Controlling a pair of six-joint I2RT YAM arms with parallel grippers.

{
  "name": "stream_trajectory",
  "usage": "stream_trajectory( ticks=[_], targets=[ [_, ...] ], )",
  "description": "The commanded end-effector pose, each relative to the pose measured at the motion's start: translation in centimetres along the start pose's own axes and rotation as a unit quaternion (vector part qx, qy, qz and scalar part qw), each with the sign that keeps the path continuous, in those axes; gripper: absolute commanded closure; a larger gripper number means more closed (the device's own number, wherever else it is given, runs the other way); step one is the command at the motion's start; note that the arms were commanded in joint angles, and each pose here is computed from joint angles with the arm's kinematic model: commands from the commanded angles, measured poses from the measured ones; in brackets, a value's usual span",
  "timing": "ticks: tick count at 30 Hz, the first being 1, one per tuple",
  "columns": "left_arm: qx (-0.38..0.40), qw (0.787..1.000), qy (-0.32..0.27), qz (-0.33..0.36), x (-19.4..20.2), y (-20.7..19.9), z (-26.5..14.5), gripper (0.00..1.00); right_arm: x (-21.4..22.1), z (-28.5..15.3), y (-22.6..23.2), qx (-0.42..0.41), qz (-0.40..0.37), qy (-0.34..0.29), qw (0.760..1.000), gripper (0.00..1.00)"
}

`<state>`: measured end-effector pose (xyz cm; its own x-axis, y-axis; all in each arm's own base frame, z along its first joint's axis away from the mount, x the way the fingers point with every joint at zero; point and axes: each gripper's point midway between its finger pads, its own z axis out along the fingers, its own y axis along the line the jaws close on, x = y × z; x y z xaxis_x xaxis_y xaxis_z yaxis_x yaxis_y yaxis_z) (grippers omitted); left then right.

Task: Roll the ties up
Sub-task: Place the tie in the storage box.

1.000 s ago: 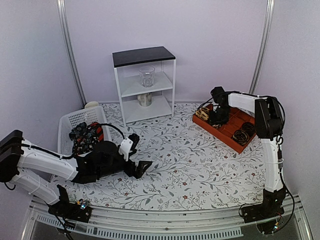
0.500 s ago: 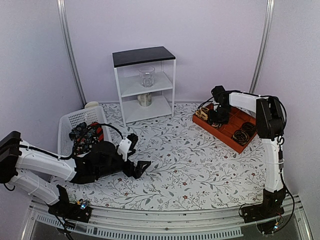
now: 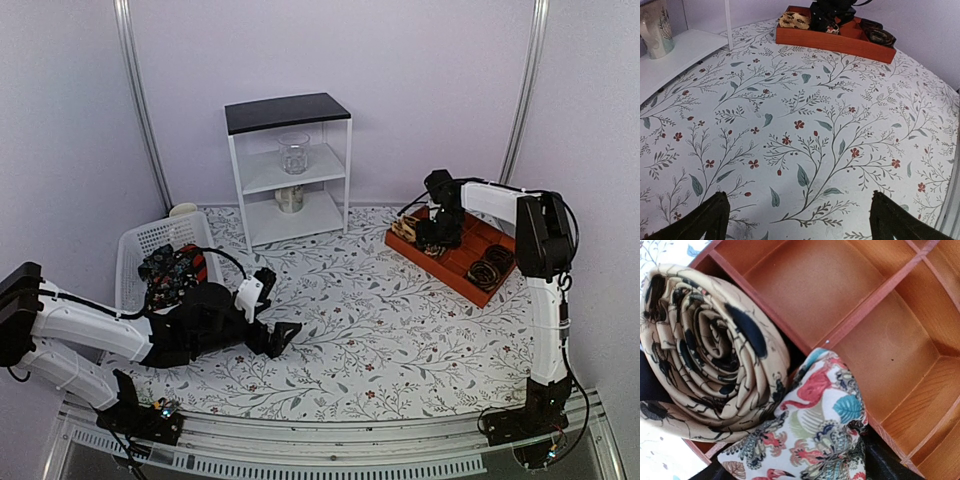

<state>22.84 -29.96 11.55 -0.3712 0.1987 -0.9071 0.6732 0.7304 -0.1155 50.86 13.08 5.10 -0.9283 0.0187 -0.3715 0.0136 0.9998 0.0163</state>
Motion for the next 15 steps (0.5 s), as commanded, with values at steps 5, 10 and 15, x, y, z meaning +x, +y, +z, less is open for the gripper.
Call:
stream_trajectory(
  ticks=[5,10,15],
  targets=[
    [-0.001,1.000,0.000,-0.002,-0.7,0.0,0.4,0.01,1.0,-3.3,-1.0,0.010,0.001,0.014,1.000,0.18],
    [0.000,1.000,0.001,0.000,-0.8,-0.1,0.5,0.01,0.5,-4.7,-0.9,0.003,0.000,0.003,1.000,0.18],
    [-0.003,1.000,0.009,0.000,-0.9,-0.2,1.0,0.01,-0.3,-6.9,-1.0,0.000,0.003,-0.019,1.000,0.17]
  ],
)
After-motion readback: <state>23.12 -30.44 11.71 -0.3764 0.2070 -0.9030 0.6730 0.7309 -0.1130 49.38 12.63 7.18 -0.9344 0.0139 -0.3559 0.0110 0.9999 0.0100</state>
